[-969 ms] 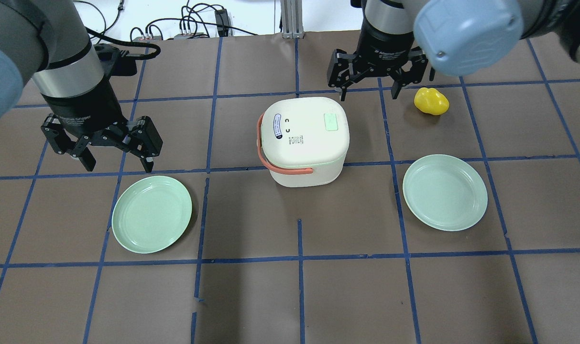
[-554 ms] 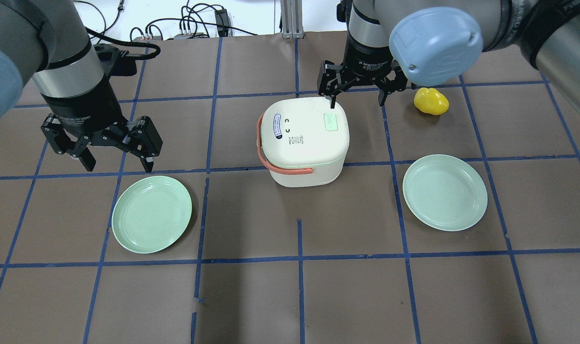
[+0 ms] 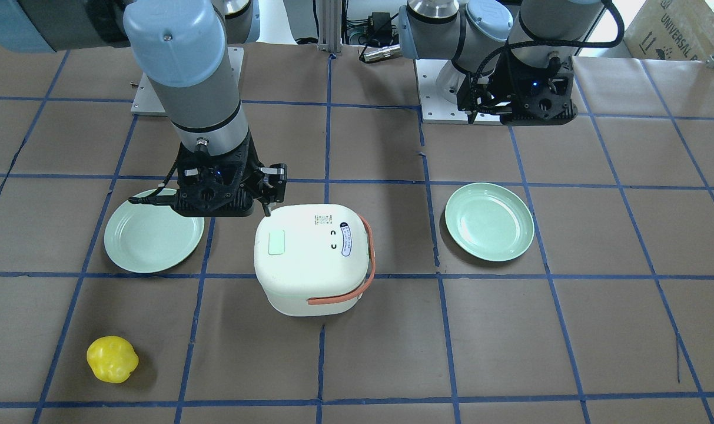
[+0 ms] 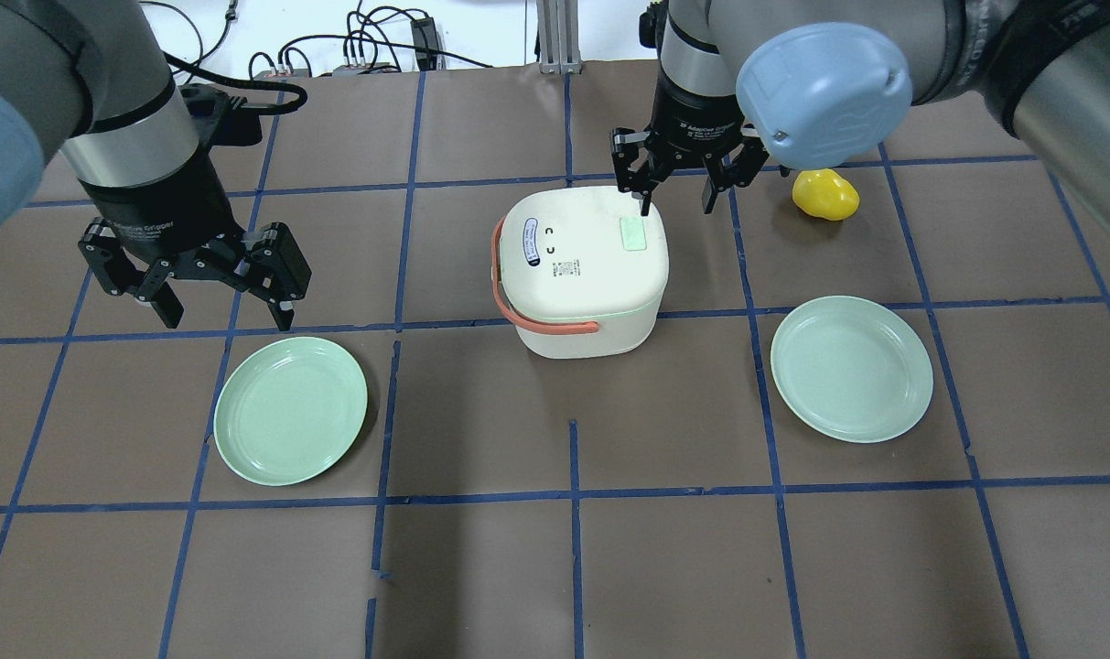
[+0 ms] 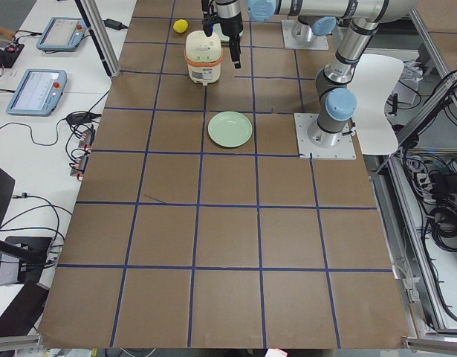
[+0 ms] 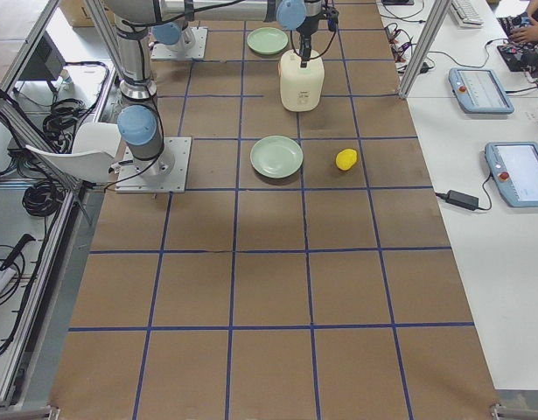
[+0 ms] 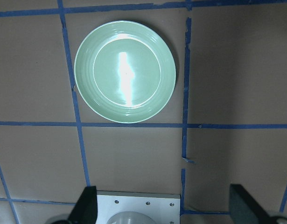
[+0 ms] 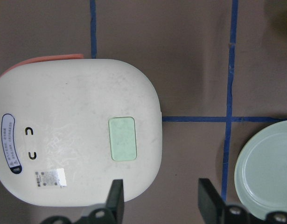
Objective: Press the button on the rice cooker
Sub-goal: 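Lower the right gripper and press down on the green lid button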
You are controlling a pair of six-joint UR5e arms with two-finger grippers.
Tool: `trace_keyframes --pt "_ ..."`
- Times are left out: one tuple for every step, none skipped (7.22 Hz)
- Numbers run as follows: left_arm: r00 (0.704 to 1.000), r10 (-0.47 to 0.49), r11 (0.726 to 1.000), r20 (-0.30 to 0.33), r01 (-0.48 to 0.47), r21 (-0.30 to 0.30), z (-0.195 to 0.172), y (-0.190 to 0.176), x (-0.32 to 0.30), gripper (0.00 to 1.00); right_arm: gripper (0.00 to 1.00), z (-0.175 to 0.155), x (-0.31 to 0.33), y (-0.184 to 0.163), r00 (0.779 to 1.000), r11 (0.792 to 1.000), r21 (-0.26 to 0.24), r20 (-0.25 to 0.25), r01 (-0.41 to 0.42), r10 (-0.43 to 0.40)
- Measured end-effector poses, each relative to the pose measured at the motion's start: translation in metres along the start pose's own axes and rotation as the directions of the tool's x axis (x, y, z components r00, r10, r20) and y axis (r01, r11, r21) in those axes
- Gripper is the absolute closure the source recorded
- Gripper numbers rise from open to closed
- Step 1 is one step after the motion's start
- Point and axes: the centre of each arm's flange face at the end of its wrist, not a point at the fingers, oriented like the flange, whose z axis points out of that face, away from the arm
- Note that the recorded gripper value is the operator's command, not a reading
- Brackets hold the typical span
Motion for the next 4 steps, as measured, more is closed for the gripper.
trace_keyframes --pt "1.0 0.0 1.0 0.0 0.0 0.0 0.0 0.0 0.0 0.0 0.93 0.006 -0.003 -0.003 1.0 1.0 -0.009 0.017 0.004 -0.003" --pt "1.0 0.0 1.0 0.0 0.0 0.0 0.0 0.0 0.0 0.0 0.93 0.013 -0.005 -0.01 1.0 1.0 -0.009 0.027 0.008 -0.008" --pt "1.0 0.0 1.0 0.0 0.0 0.0 0.0 0.0 0.0 0.0 0.93 0.021 -0.007 -0.018 0.999 1.0 0.001 0.033 0.013 -0.013" --pt "1.0 0.0 1.0 0.0 0.0 0.0 0.0 0.0 0.0 0.0 0.93 0.03 -0.009 -0.026 0.999 1.0 0.015 0.037 0.016 -0.016"
